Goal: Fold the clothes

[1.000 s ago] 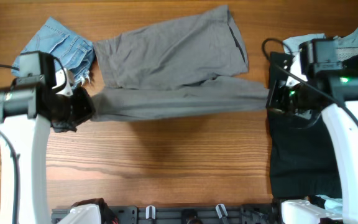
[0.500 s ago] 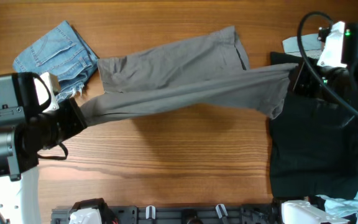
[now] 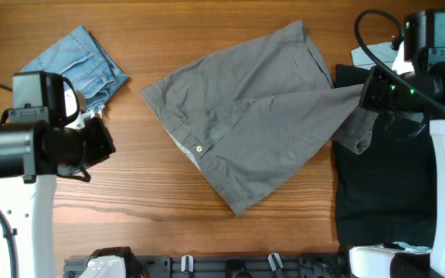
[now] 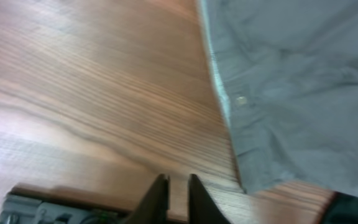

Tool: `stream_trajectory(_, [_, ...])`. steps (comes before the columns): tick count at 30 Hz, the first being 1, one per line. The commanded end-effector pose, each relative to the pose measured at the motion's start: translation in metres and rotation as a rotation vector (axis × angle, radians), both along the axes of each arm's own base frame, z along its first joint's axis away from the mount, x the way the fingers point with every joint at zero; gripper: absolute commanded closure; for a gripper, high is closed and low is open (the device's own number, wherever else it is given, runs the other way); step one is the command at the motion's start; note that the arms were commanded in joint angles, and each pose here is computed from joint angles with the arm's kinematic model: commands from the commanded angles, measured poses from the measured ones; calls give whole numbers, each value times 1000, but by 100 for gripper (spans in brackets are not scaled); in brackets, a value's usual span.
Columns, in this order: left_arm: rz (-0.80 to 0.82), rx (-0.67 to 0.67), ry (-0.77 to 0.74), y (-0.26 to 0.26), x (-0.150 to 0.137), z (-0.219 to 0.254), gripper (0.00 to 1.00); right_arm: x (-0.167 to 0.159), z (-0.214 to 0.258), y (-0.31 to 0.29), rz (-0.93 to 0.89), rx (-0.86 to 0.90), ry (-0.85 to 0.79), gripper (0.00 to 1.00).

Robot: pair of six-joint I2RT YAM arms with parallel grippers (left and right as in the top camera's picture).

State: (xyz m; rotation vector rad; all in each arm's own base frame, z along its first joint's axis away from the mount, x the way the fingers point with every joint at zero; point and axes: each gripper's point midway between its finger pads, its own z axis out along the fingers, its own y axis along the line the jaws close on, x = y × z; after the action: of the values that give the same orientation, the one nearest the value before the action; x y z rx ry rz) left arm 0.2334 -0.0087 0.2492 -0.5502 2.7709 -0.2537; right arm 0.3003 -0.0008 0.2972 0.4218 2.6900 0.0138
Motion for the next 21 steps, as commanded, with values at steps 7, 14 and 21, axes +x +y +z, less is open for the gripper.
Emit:
stream_trajectory(7, [-325,-71,-51,-98,51,-102,96,1,8,-6,-2,-32,-28,96])
stream_trajectory(14, [-320,-64,-18,-111,108,-208,96,2,6,25,71,132,-19,96])
stream_trajectory(21, [-212,62,72,-79,121,-276,96,-11,-38,27,54,150,132,96])
